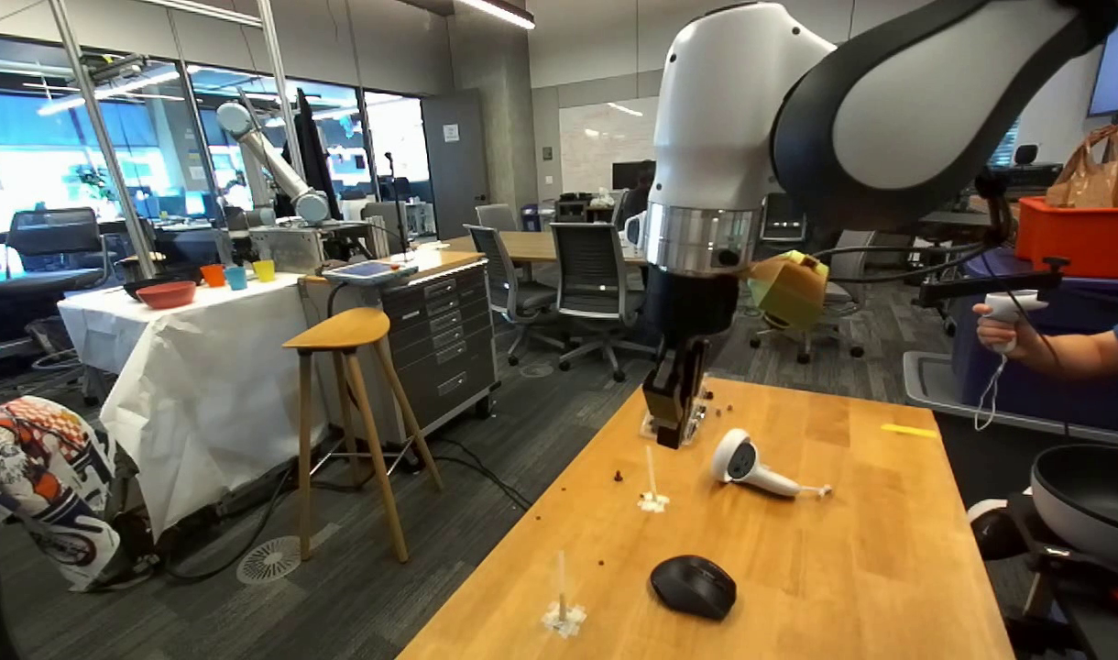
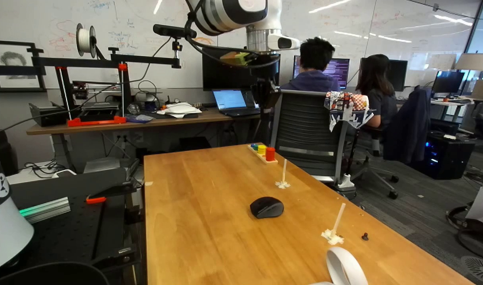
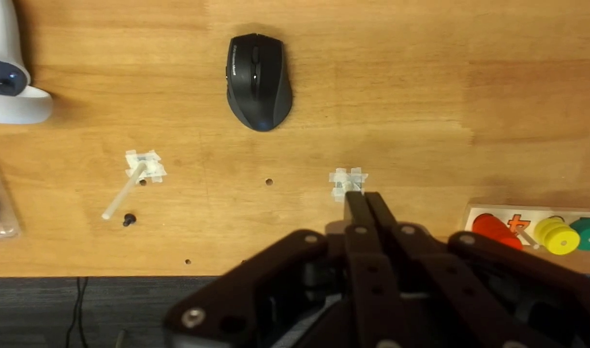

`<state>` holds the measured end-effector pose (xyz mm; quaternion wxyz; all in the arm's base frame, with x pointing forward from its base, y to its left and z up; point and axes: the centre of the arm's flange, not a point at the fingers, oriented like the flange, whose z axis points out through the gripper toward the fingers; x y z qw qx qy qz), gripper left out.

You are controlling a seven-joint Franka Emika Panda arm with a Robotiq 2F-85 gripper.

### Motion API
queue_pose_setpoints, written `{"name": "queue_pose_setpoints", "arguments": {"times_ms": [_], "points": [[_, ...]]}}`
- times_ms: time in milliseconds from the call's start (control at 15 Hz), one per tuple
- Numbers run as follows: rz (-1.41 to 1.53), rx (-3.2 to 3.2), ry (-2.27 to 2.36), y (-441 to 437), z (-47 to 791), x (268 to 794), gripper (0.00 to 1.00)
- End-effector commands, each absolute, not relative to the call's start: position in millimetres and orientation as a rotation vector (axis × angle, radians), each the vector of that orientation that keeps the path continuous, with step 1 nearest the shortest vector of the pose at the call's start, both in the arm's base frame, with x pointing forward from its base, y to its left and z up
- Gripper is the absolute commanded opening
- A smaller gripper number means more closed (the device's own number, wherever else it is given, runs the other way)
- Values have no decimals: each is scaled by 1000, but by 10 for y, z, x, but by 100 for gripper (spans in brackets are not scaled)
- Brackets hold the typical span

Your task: Pick up the mouse

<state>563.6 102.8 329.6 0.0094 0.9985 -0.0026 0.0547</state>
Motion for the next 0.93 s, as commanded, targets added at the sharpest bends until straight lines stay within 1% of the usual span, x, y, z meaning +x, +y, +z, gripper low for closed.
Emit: {"name": "queue_pose_setpoints", "arguments": {"times_ms": [0,133,200,267,333,667,733,867], "points": [[144,3136,41,1041,3539,5675,9],[135,3144,41,1050,3578,5680,10],[124,3150,32,1053,3587,5682,34],[106,3161,28,1055,3593,5685,35],[83,3176,24,1054,3596,5684,40],[46,3204,23,1043,3615,5681,78],[39,3203,26,1038,3615,5678,87],[29,3202,34,1028,3621,5674,100]]}}
